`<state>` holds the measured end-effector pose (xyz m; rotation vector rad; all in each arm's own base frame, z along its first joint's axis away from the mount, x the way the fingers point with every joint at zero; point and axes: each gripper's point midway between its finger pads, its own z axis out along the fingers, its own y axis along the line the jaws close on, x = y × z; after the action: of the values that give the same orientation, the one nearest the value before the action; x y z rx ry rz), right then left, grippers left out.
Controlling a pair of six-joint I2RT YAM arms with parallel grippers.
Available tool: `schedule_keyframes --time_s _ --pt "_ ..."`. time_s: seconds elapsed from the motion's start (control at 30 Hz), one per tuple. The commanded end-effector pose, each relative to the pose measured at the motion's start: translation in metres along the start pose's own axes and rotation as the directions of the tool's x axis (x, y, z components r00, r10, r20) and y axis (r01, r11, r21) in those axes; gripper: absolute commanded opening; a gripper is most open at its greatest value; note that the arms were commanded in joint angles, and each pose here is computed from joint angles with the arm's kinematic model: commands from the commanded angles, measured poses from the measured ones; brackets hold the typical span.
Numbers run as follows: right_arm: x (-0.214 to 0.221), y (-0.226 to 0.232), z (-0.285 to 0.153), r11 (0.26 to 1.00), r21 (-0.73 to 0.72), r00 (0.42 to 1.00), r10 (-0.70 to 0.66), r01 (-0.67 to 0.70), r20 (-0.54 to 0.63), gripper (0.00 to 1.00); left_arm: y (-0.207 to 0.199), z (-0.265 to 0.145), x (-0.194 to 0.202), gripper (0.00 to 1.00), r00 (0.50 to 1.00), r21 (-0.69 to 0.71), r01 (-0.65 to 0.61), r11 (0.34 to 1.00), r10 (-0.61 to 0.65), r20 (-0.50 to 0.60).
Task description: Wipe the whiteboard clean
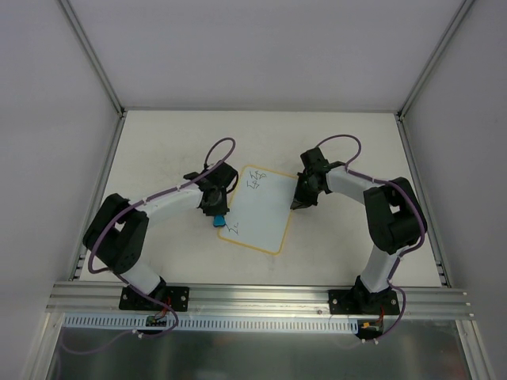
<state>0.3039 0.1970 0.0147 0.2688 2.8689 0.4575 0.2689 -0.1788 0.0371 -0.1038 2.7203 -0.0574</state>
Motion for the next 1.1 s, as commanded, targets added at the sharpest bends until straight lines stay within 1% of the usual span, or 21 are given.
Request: schedule_keyframes --time_s 0.0,0.17,0.27,0.33,0.4,0.5,0.63,0.67,0.73,0.77,0.83,0.87,0.93,0.97,1.0,1.07 --pt "0.02 -0.042 0.005 0.988 0.153 0.998 -0.029 0.038 -0.059 0.05 -0.005 -0.026 0.005 0.0 0.998 0.021 -0.057 0.998 0.056 0.02" --pt "0.021 -0.043 0.006 0.987 0.155 0.998 -0.031 0.041 -0.063 0.05 -0.054 -0.036 0.017 0.0 0.993 0.1 -0.119 0.988 0.117 0.025" --pt "0.023 -0.044 0.007 0.987 0.158 0.997 -0.028 0.039 -0.069 0.05 -0.074 -0.03 0.024 0.0 0.987 0.105 -0.159 0.982 0.158 0.011" --pt "0.023 -0.043 0.007 0.987 0.156 0.997 -0.029 0.04 -0.072 0.05 -0.081 -0.021 0.031 0.0 0.986 0.095 -0.163 0.982 0.165 -0.015" --pt "0.023 -0.044 0.008 0.987 0.157 0.997 -0.03 0.042 -0.074 0.05 -0.088 -0.016 0.036 0.0 0.985 0.085 -0.171 0.982 0.173 -0.015" --pt "0.023 -0.043 0.008 0.987 0.154 0.997 -0.027 0.038 -0.075 0.05 -0.088 -0.005 0.043 0.0 0.985 0.061 -0.168 0.984 0.171 -0.033" --pt "0.025 -0.044 0.008 0.987 0.154 0.997 -0.024 0.036 -0.08 0.05 -0.074 0.005 0.057 0.0 0.987 0.015 -0.142 0.99 0.143 -0.068" --pt "0.025 -0.044 0.008 0.987 0.155 0.997 -0.026 0.038 -0.079 0.05 -0.063 0.009 0.066 0.0 0.986 -0.006 -0.141 0.99 0.14 -0.089" --pt "0.026 -0.044 0.007 0.988 0.15 0.996 -0.028 0.039 -0.08 0.05 -0.054 0.008 0.073 0.0 0.988 -0.02 -0.122 0.992 0.119 -0.099" --pt "0.026 -0.043 0.006 0.988 0.147 0.996 -0.026 0.038 -0.08 0.05 -0.041 0.011 0.082 0.0 0.986 -0.045 -0.127 0.991 0.121 -0.117" --pt "0.028 -0.044 0.006 0.988 0.147 0.996 -0.028 0.041 -0.084 0.05 -0.031 0.01 0.086 0.0 0.987 -0.059 -0.115 0.992 0.108 -0.121" --pt "0.027 -0.043 0.006 0.989 0.144 0.996 -0.032 0.044 -0.082 0.05 -0.016 0.012 0.092 0.0 0.986 -0.088 -0.107 0.99 0.094 -0.137" --pt "0.028 -0.044 0.005 0.988 0.145 0.996 -0.034 0.045 -0.082 0.05 -0.004 0.008 0.092 0.0 0.99 -0.098 -0.069 0.993 0.055 -0.133" --pt "0.027 -0.044 0.004 0.988 0.146 0.996 -0.038 0.049 -0.078 0.05 0.008 0.01 0.097 0.0 0.988 -0.12 -0.06 0.991 0.042 -0.147" --pt "0.027 -0.045 0.004 0.988 0.147 0.996 -0.036 0.047 -0.077 0.05 0.016 0.01 0.093 0.0 0.99 -0.133 -0.034 0.991 0.015 -0.143" --pt "0.027 -0.048 0.003 0.987 0.154 0.997 -0.036 0.047 -0.07 0.05 0.028 0.007 0.09 0.0 0.991 -0.152 -0.023 0.988 0.002 -0.134"
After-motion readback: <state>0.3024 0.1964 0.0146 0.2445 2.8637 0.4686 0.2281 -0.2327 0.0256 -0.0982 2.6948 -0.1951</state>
